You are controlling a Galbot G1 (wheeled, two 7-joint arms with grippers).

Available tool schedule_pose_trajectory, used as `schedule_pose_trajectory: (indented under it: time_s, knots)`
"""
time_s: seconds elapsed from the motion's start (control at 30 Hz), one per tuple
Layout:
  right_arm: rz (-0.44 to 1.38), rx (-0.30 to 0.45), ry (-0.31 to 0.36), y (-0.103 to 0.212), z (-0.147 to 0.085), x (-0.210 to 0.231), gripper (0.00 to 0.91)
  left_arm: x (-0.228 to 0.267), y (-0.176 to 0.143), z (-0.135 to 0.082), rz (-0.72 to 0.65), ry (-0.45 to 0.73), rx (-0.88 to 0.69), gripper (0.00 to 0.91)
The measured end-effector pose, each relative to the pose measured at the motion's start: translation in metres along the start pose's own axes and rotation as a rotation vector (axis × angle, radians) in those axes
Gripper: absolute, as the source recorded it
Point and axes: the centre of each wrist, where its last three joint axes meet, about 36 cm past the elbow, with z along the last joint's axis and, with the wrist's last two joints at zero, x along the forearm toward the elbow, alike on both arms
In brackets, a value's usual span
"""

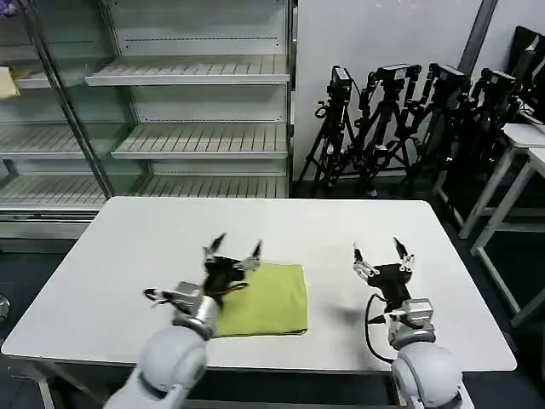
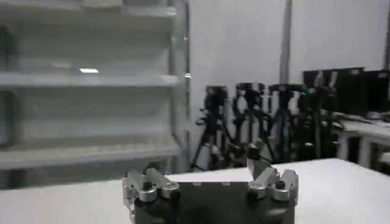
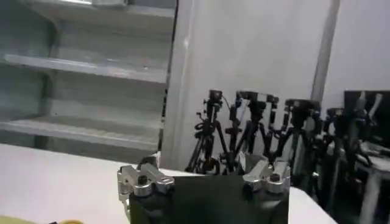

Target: Fold and organize the clothes.

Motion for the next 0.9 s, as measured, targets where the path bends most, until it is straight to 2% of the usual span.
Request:
schedule_pose_trajectory:
  time_s: [0.13, 0.37, 0.67, 0.9]
  knots:
    - [-0.017, 0.000, -0.012, 0.010, 0.003, -0.010, 0.907, 0.009, 0.041, 0.012, -0.036, -0.024, -0.035, 0.907]
    - [-0.020, 0.013, -0.018, 0.020, 0.012, -0.026, 0.907, 0.023, 0.085, 0.027, -0.058, -0.051, -0.088, 0.907]
    - [-0.005, 0.041, -0.023, 0.017, 0.019, -0.039, 0.907, 0.033, 0.111, 0.033, -0.046, -0.073, -0.151, 0.907]
    - [0.005, 0.063, -0.036, 0.007, 0.021, -0.045, 0.907, 0.036, 0.118, 0.033, -0.040, -0.095, -0.201, 0.907]
